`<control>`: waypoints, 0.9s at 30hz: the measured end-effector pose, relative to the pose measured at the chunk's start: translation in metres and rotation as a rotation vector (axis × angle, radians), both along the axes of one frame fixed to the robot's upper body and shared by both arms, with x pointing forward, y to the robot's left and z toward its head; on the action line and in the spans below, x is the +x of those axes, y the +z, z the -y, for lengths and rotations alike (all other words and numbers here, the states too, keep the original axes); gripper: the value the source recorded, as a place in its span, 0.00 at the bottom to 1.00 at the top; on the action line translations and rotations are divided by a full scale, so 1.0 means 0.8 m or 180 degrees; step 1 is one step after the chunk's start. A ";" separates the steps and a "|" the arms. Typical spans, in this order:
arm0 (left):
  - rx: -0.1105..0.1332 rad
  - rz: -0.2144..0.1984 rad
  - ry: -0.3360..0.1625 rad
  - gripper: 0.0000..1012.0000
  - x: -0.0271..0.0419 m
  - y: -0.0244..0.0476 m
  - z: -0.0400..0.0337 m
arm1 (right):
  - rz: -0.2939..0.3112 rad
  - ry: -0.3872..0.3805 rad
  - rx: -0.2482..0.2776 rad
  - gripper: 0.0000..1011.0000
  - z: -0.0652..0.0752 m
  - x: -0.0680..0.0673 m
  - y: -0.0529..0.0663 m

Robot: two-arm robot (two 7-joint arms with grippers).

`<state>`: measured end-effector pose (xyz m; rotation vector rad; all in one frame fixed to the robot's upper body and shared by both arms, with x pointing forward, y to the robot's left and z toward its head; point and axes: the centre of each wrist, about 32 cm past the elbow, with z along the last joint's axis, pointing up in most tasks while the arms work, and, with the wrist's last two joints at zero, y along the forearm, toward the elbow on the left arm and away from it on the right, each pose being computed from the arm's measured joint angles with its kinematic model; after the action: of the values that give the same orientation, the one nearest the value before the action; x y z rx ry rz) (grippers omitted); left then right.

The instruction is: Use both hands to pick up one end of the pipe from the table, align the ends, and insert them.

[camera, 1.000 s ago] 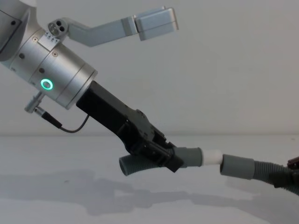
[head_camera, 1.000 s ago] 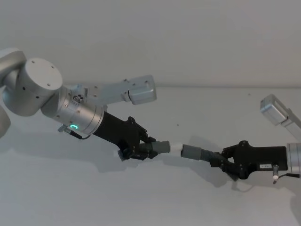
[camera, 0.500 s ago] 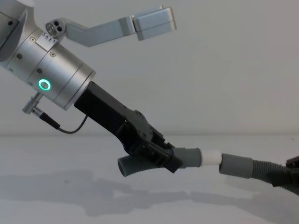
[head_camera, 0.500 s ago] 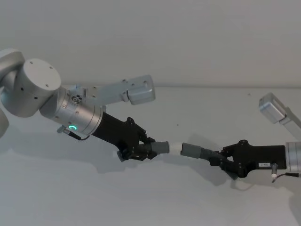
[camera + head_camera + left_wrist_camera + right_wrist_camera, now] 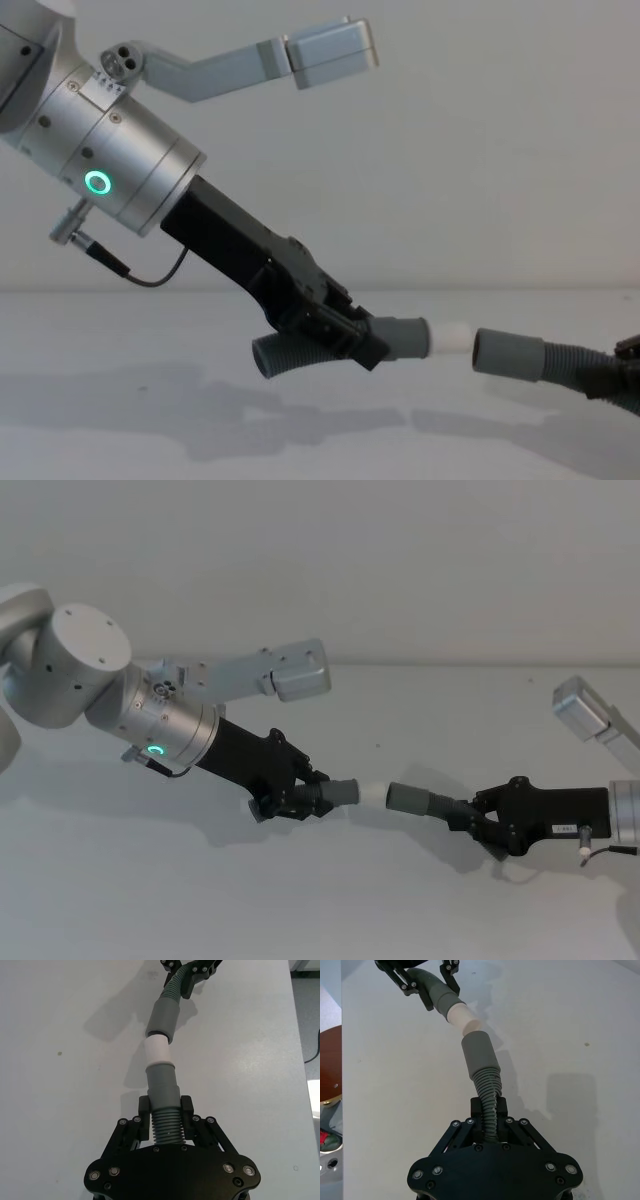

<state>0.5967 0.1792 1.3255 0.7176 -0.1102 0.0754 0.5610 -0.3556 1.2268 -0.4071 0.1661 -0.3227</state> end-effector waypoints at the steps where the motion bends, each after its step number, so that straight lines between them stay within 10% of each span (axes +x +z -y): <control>1: 0.0001 0.0001 0.0000 0.34 0.0003 0.0001 0.0002 | 0.0002 0.0001 0.0000 0.14 0.000 0.000 0.000; 27: 0.0007 0.0000 -0.0036 0.34 0.0109 -0.0021 0.0047 | 0.0044 0.0018 -0.0005 0.14 0.003 0.005 0.000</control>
<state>0.6054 0.1754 1.3238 0.7191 -0.1143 0.0643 0.5647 -0.3578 1.2271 -0.4067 0.1511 -0.3200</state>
